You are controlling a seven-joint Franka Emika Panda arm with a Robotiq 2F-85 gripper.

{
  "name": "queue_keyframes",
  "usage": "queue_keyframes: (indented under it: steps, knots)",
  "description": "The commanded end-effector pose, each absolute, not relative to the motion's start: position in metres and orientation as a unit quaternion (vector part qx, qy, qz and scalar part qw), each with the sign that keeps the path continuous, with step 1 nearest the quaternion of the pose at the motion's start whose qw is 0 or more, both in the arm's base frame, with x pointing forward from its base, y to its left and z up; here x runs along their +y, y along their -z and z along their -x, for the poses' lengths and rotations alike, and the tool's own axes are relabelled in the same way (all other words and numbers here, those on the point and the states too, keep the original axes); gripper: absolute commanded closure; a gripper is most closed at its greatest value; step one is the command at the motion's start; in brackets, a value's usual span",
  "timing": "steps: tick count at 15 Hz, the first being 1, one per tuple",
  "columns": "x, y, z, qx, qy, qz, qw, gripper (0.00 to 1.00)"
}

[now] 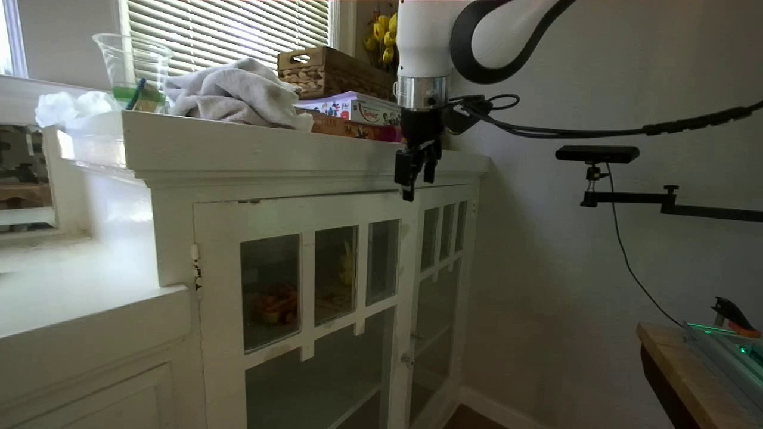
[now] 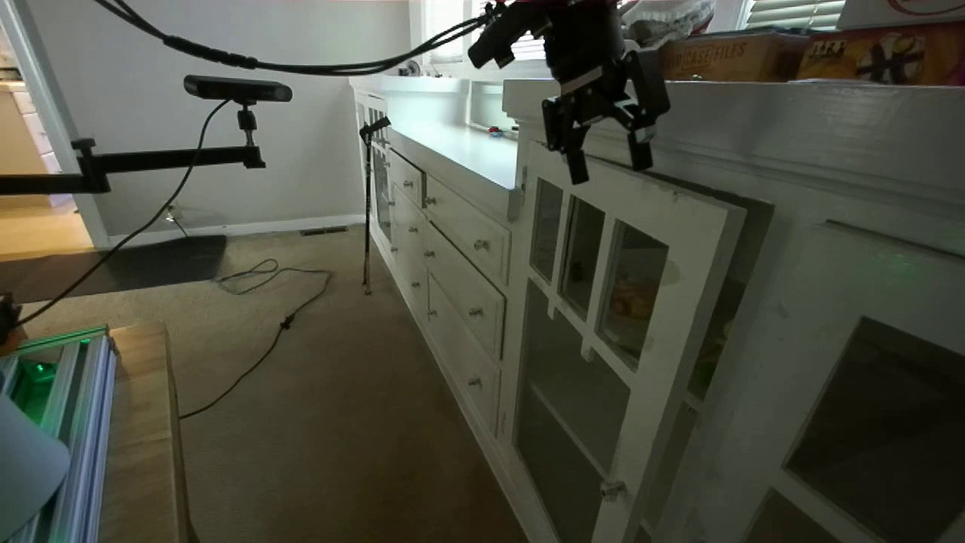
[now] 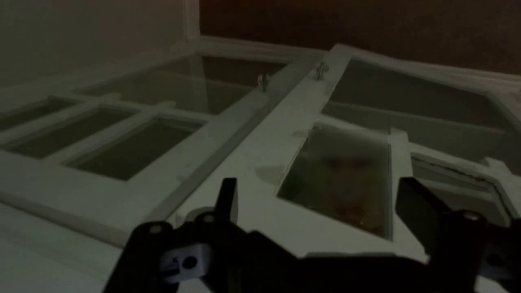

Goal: Close the left cabinet door.

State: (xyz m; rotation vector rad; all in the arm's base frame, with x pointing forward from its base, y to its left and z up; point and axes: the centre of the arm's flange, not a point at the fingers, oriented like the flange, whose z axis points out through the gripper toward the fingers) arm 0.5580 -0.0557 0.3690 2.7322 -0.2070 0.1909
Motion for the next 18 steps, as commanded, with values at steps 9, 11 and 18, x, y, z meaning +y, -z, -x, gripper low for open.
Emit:
queue_keyframes:
  steps: [9,11,18]
  knots:
    - [-0.075,-0.343,-0.547,-0.1,0.035,-0.994,0.04,0.0]
    - [-0.078,-0.336,-0.553,-0.078,0.008,-0.996,0.031,0.0]
    - [-0.083,-0.33,-0.574,-0.016,-0.127,-0.991,0.042,0.0]
